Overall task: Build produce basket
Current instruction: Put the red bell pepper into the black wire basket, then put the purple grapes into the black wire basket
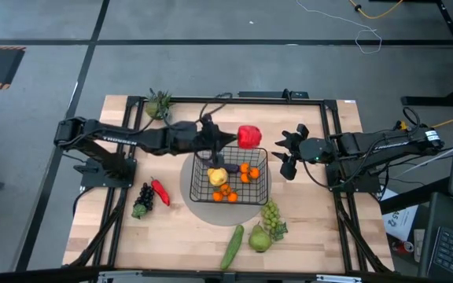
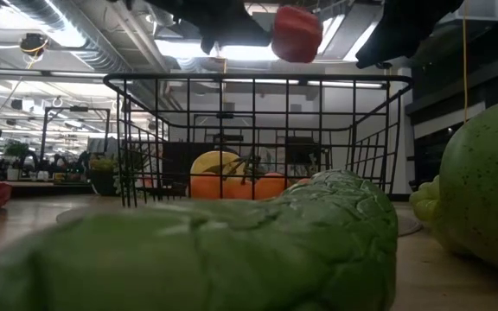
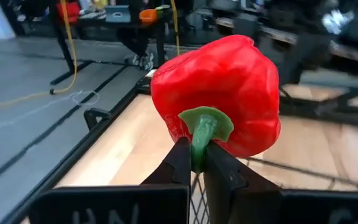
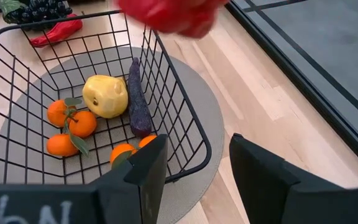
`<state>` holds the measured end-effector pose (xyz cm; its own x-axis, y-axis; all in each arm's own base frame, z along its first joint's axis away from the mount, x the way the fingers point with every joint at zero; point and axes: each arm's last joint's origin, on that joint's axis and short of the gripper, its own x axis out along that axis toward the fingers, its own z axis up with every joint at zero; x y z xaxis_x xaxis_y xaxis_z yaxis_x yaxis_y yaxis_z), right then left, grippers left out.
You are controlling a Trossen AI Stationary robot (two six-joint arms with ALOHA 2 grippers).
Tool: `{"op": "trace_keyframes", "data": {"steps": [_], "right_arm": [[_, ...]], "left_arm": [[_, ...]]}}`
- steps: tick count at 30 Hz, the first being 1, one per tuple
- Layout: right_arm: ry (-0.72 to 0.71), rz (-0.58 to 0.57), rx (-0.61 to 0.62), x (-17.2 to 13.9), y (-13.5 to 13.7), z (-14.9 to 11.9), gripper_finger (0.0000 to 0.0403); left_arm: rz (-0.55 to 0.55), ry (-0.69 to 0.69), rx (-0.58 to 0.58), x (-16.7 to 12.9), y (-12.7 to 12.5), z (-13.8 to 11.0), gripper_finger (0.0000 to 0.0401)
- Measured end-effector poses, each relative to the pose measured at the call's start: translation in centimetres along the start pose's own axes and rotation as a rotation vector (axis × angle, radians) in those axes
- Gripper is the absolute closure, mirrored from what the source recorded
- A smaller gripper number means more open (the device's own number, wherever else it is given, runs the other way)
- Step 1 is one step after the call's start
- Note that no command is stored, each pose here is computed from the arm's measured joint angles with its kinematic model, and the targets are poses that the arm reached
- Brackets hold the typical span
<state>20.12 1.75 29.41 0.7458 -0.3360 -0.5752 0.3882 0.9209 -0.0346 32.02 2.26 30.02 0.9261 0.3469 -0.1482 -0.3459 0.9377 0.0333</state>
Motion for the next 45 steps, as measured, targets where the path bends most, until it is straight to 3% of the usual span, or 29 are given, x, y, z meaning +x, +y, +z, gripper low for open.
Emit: {"op": "trace_keyframes", "data": {"steps": [7, 32, 37, 41, 45], "right_arm": [[0.005, 0.016, 0.0, 0.0, 0.0, 0.0, 0.0228], [0.006, 0.016, 0.023, 0.0, 0.0, 0.0, 0.0228], [0.006, 0.016, 0.023, 0.0, 0.0, 0.0, 0.0228], [0.006, 0.015, 0.021, 0.0, 0.1, 0.0, 0.0228], [0.003, 0.016, 0.023, 0.0, 0.1, 0.0, 0.0228]], "left_arm": [[-0.078, 0.127, 0.153, -0.5, -1.4, -1.3, 0.0392], [-0.141, 0.114, 0.17, -1.2, -3.2, -1.3, 0.0328], [-0.156, 0.182, 0.192, -2.5, -3.9, -1.5, 0.0327], [-0.076, 0.291, 0.175, -4.6, -3.9, -1.8, 0.0331], [-0.026, 0.38, 0.043, -7.1, -3.6, -1.6, 0.0336]]}}
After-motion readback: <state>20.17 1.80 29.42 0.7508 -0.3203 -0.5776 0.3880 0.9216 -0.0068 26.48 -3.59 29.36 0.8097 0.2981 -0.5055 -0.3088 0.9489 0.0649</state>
